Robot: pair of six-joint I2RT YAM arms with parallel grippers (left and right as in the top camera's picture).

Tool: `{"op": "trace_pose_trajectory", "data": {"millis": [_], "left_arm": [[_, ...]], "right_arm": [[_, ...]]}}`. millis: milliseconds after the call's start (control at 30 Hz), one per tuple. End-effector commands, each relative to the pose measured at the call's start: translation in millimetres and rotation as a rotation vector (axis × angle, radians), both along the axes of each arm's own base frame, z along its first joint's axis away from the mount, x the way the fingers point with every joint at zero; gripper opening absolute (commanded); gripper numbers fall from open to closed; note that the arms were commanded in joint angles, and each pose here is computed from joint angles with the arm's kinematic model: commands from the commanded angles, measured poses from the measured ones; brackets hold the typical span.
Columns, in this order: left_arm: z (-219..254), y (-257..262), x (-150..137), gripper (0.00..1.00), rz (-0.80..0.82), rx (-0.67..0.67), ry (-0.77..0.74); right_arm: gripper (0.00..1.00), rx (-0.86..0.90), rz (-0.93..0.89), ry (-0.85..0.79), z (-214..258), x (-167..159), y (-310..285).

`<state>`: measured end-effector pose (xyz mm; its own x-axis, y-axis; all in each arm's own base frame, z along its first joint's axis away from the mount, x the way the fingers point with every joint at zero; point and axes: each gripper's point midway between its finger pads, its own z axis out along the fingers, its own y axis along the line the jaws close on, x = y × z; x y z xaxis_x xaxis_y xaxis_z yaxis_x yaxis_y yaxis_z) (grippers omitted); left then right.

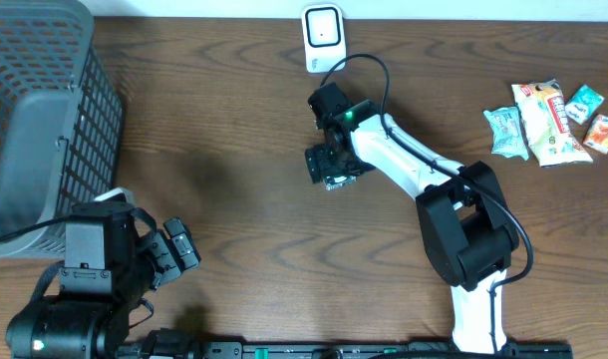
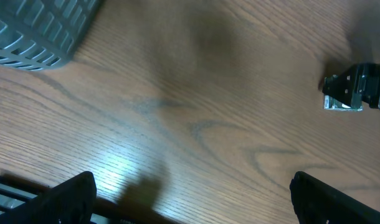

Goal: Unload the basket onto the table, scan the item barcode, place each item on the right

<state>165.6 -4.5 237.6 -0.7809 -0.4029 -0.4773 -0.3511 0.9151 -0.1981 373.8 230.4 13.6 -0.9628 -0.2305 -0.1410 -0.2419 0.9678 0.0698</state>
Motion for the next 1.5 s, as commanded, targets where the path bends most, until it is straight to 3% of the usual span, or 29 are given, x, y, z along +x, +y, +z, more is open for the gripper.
{"op": "trace_pose_trajectory", "data": {"millis": [0, 267, 433, 767, 1133, 1367, 1467], "left_arm": [[0, 1, 0, 0.98, 0.006, 0.002, 0.002], [0, 1, 0, 0.98, 0.006, 0.002, 0.002], [0, 1, 0, 0.97, 0.006, 0.002, 0.002], [0, 1, 0, 0.98, 0.006, 0.002, 0.002], [0, 1, 0, 0.98, 0.006, 0.002, 0.002], [0, 1, 0, 0.98, 0.006, 0.002, 0.002], [0, 1, 0, 0.98, 0.006, 0.002, 0.002]], "right_arm": [[0.8, -0.022, 0.035, 0.011, -11, -6, -2], [0.69, -0.028, 0.035, 0.035, -21, -15, -6], [0.6, 0.06, 0.049, 0.087, -19, -24, 9], [0.54, 0.131, 0.017, 0.193, -9, -39, 14], [0.5, 0.583, -0.043, 0.448, 36, -53, 43], [0.49, 0.956, -0.102, 0.589, 90, -43, 47], [0.5, 1.027, -0.173, 0.635, 102, -35, 40]]}}
